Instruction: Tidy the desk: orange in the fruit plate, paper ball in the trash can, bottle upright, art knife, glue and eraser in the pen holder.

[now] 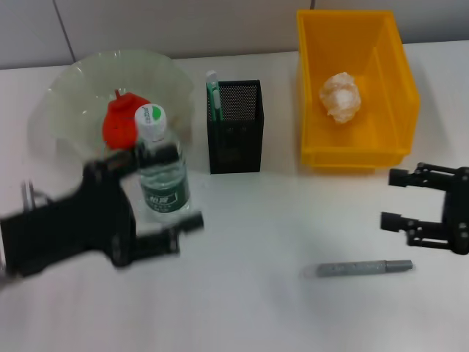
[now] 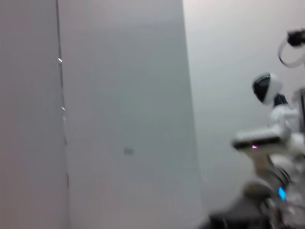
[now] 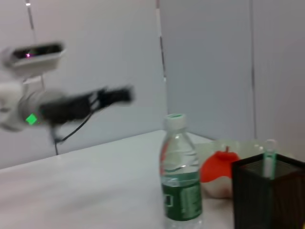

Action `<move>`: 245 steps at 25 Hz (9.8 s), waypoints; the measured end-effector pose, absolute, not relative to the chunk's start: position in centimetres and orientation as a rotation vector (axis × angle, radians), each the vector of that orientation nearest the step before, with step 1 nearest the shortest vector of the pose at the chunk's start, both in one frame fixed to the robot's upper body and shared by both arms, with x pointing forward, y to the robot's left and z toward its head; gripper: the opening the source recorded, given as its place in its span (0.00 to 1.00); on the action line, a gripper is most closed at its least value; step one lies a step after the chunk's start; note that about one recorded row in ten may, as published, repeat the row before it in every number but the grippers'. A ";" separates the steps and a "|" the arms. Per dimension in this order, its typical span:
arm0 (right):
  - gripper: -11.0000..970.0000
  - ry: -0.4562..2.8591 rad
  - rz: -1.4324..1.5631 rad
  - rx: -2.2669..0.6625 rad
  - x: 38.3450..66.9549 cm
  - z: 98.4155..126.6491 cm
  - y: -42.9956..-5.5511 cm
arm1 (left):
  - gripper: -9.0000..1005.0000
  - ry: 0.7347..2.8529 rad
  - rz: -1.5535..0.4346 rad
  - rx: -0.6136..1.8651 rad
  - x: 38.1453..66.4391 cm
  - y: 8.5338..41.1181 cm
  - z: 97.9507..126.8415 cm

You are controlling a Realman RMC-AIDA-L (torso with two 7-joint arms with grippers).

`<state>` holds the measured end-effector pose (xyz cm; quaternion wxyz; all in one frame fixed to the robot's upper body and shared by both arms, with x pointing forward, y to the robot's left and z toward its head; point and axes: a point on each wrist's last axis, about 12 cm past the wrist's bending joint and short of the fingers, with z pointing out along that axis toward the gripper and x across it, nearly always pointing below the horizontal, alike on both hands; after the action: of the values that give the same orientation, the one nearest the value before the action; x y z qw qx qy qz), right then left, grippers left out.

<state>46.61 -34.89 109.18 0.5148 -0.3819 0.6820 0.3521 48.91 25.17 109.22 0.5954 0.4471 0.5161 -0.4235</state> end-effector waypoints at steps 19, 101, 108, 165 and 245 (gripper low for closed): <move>0.75 2.263 0.650 -1.421 52.2 123.9 -29.2 | 0.84 1.411 -0.938 1.075 47.2 24.9 104.1; 0.32 2.184 0.246 -2.122 55.2 112.3 -16.9 | 0.84 1.518 -0.980 1.127 46.1 24.2 102.2; 0.23 2.182 0.252 -2.122 55.2 112.4 -16.9 | 0.84 1.517 -0.981 1.127 46.1 24.2 102.2; 0.15 1.290 0.709 -0.767 61.5 114.2 -22.1 | 0.84 1.415 -0.952 0.978 47.0 23.9 103.5; 0.81 1.424 0.968 -1.018 46.1 105.3 -27.9 | 0.84 1.465 -0.932 1.021 45.7 25.6 102.8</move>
<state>46.12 -27.95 105.27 0.5403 -0.4282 0.5992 0.4071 45.69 25.58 102.76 0.5345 0.4284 0.6147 -0.3910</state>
